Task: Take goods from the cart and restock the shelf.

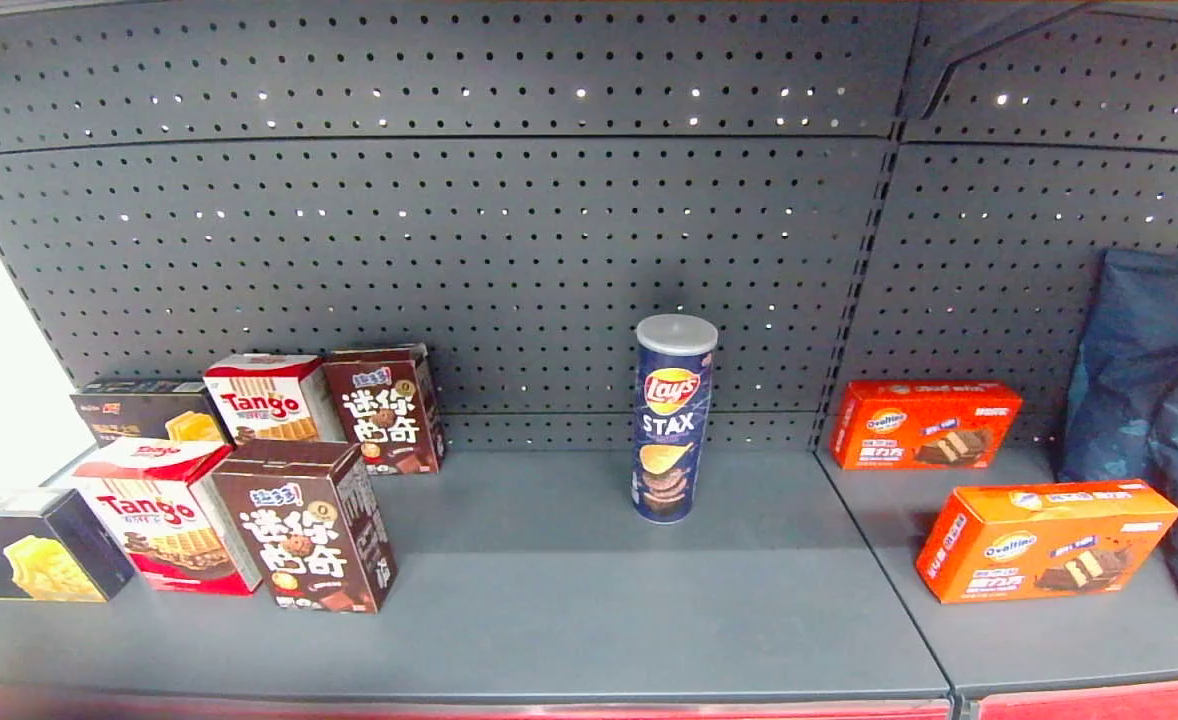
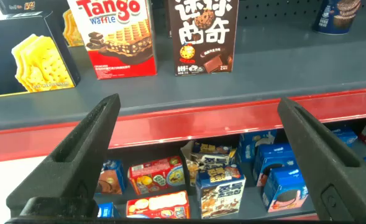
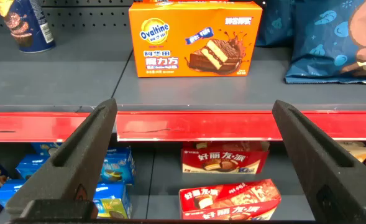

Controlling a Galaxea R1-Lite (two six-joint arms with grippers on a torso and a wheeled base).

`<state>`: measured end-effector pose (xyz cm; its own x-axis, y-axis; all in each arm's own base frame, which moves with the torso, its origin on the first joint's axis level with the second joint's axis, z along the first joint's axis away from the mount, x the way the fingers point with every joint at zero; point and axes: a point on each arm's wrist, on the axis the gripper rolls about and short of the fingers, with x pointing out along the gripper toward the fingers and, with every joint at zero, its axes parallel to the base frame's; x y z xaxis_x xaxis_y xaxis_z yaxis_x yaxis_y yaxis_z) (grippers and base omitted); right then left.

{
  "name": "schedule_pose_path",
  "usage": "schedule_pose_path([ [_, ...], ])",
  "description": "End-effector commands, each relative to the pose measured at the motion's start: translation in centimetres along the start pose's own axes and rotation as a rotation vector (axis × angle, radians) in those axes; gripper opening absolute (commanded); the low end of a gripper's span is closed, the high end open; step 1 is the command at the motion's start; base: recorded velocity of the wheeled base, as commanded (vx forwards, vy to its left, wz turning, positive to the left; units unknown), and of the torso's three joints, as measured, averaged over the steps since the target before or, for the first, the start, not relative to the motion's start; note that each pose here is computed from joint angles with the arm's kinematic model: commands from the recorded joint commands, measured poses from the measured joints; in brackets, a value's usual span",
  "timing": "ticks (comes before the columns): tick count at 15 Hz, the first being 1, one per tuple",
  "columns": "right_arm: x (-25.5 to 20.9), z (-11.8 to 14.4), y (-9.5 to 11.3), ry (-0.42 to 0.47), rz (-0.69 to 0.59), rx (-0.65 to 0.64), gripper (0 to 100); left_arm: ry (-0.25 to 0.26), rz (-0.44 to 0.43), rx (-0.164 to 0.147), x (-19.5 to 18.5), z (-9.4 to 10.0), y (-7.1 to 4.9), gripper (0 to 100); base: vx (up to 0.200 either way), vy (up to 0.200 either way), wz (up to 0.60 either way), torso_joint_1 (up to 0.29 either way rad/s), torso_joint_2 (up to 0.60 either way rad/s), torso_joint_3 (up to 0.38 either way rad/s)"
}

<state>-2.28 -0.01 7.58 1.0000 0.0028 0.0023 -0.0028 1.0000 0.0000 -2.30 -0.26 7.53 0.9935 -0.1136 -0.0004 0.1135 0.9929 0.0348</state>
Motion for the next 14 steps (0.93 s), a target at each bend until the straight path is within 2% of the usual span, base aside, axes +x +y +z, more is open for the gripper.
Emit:
schedule_pose_path([
  [1, 0.00, 0.00, 0.00, -0.001, 0.000, 0.000, 100, 0.001, 0.000, 0.000, 0.01, 0.00, 0.00, 100, 0.000, 0.000, 0.00, 0.000, 0.00, 0.000],
  [7, 0.00, 0.00, 0.00, -0.001, 0.000, 0.000, 100, 0.001, 0.000, 0.000, 0.01, 0.00, 0.00, 100, 0.000, 0.000, 0.00, 0.000, 0.00, 0.000],
  [14, 0.00, 0.00, 0.00, -0.001, 0.000, 0.002, 100, 0.001, 0.000, 0.000, 0.01, 0.00, 0.00, 100, 0.000, 0.000, 0.60, 0.005, 0.01, 0.001],
])
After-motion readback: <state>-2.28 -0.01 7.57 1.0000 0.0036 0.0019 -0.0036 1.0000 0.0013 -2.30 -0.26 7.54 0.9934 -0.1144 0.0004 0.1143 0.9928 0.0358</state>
